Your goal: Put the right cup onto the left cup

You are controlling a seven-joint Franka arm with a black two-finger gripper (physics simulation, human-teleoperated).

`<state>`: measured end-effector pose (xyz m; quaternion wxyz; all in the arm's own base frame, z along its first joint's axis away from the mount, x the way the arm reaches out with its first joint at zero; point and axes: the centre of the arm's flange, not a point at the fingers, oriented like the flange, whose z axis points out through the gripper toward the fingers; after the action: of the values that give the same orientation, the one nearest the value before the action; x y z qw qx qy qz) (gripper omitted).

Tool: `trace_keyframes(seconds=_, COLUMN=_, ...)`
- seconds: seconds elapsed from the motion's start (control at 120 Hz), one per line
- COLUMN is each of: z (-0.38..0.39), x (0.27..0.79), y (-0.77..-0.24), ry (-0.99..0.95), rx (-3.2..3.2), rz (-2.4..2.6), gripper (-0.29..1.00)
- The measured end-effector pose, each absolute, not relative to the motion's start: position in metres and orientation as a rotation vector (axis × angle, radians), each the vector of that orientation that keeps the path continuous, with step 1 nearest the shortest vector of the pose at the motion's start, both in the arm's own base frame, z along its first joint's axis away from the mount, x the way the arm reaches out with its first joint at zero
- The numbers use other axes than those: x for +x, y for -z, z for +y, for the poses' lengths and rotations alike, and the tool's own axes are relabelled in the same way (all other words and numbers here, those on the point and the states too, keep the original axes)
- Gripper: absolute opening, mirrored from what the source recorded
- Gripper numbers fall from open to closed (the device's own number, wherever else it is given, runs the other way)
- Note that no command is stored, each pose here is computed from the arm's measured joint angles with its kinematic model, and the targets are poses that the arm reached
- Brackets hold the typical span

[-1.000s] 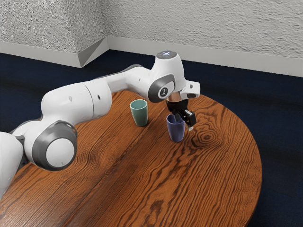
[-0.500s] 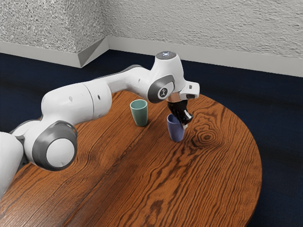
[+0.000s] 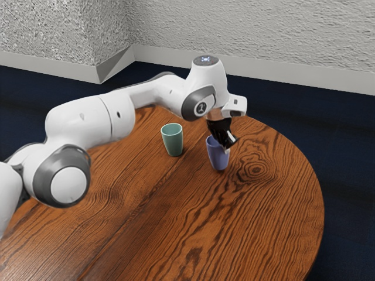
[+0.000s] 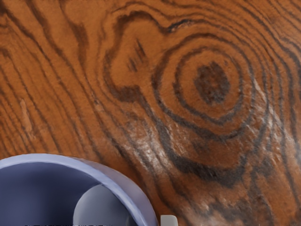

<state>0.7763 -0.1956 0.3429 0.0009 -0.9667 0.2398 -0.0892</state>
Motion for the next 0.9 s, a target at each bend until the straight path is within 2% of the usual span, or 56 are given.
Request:
trace_keyframes(seconds=0.383, z=-0.170, x=0.748, y=-0.443, ry=0.343, rx=-2.946, rz=0.707, gripper=-0.08)
trace_keyframes(seconds=0.9, z=-0.067, x=0.761, y=-0.465, ry=0.267, rx=-2.936, rz=0.521, gripper=-0.08)
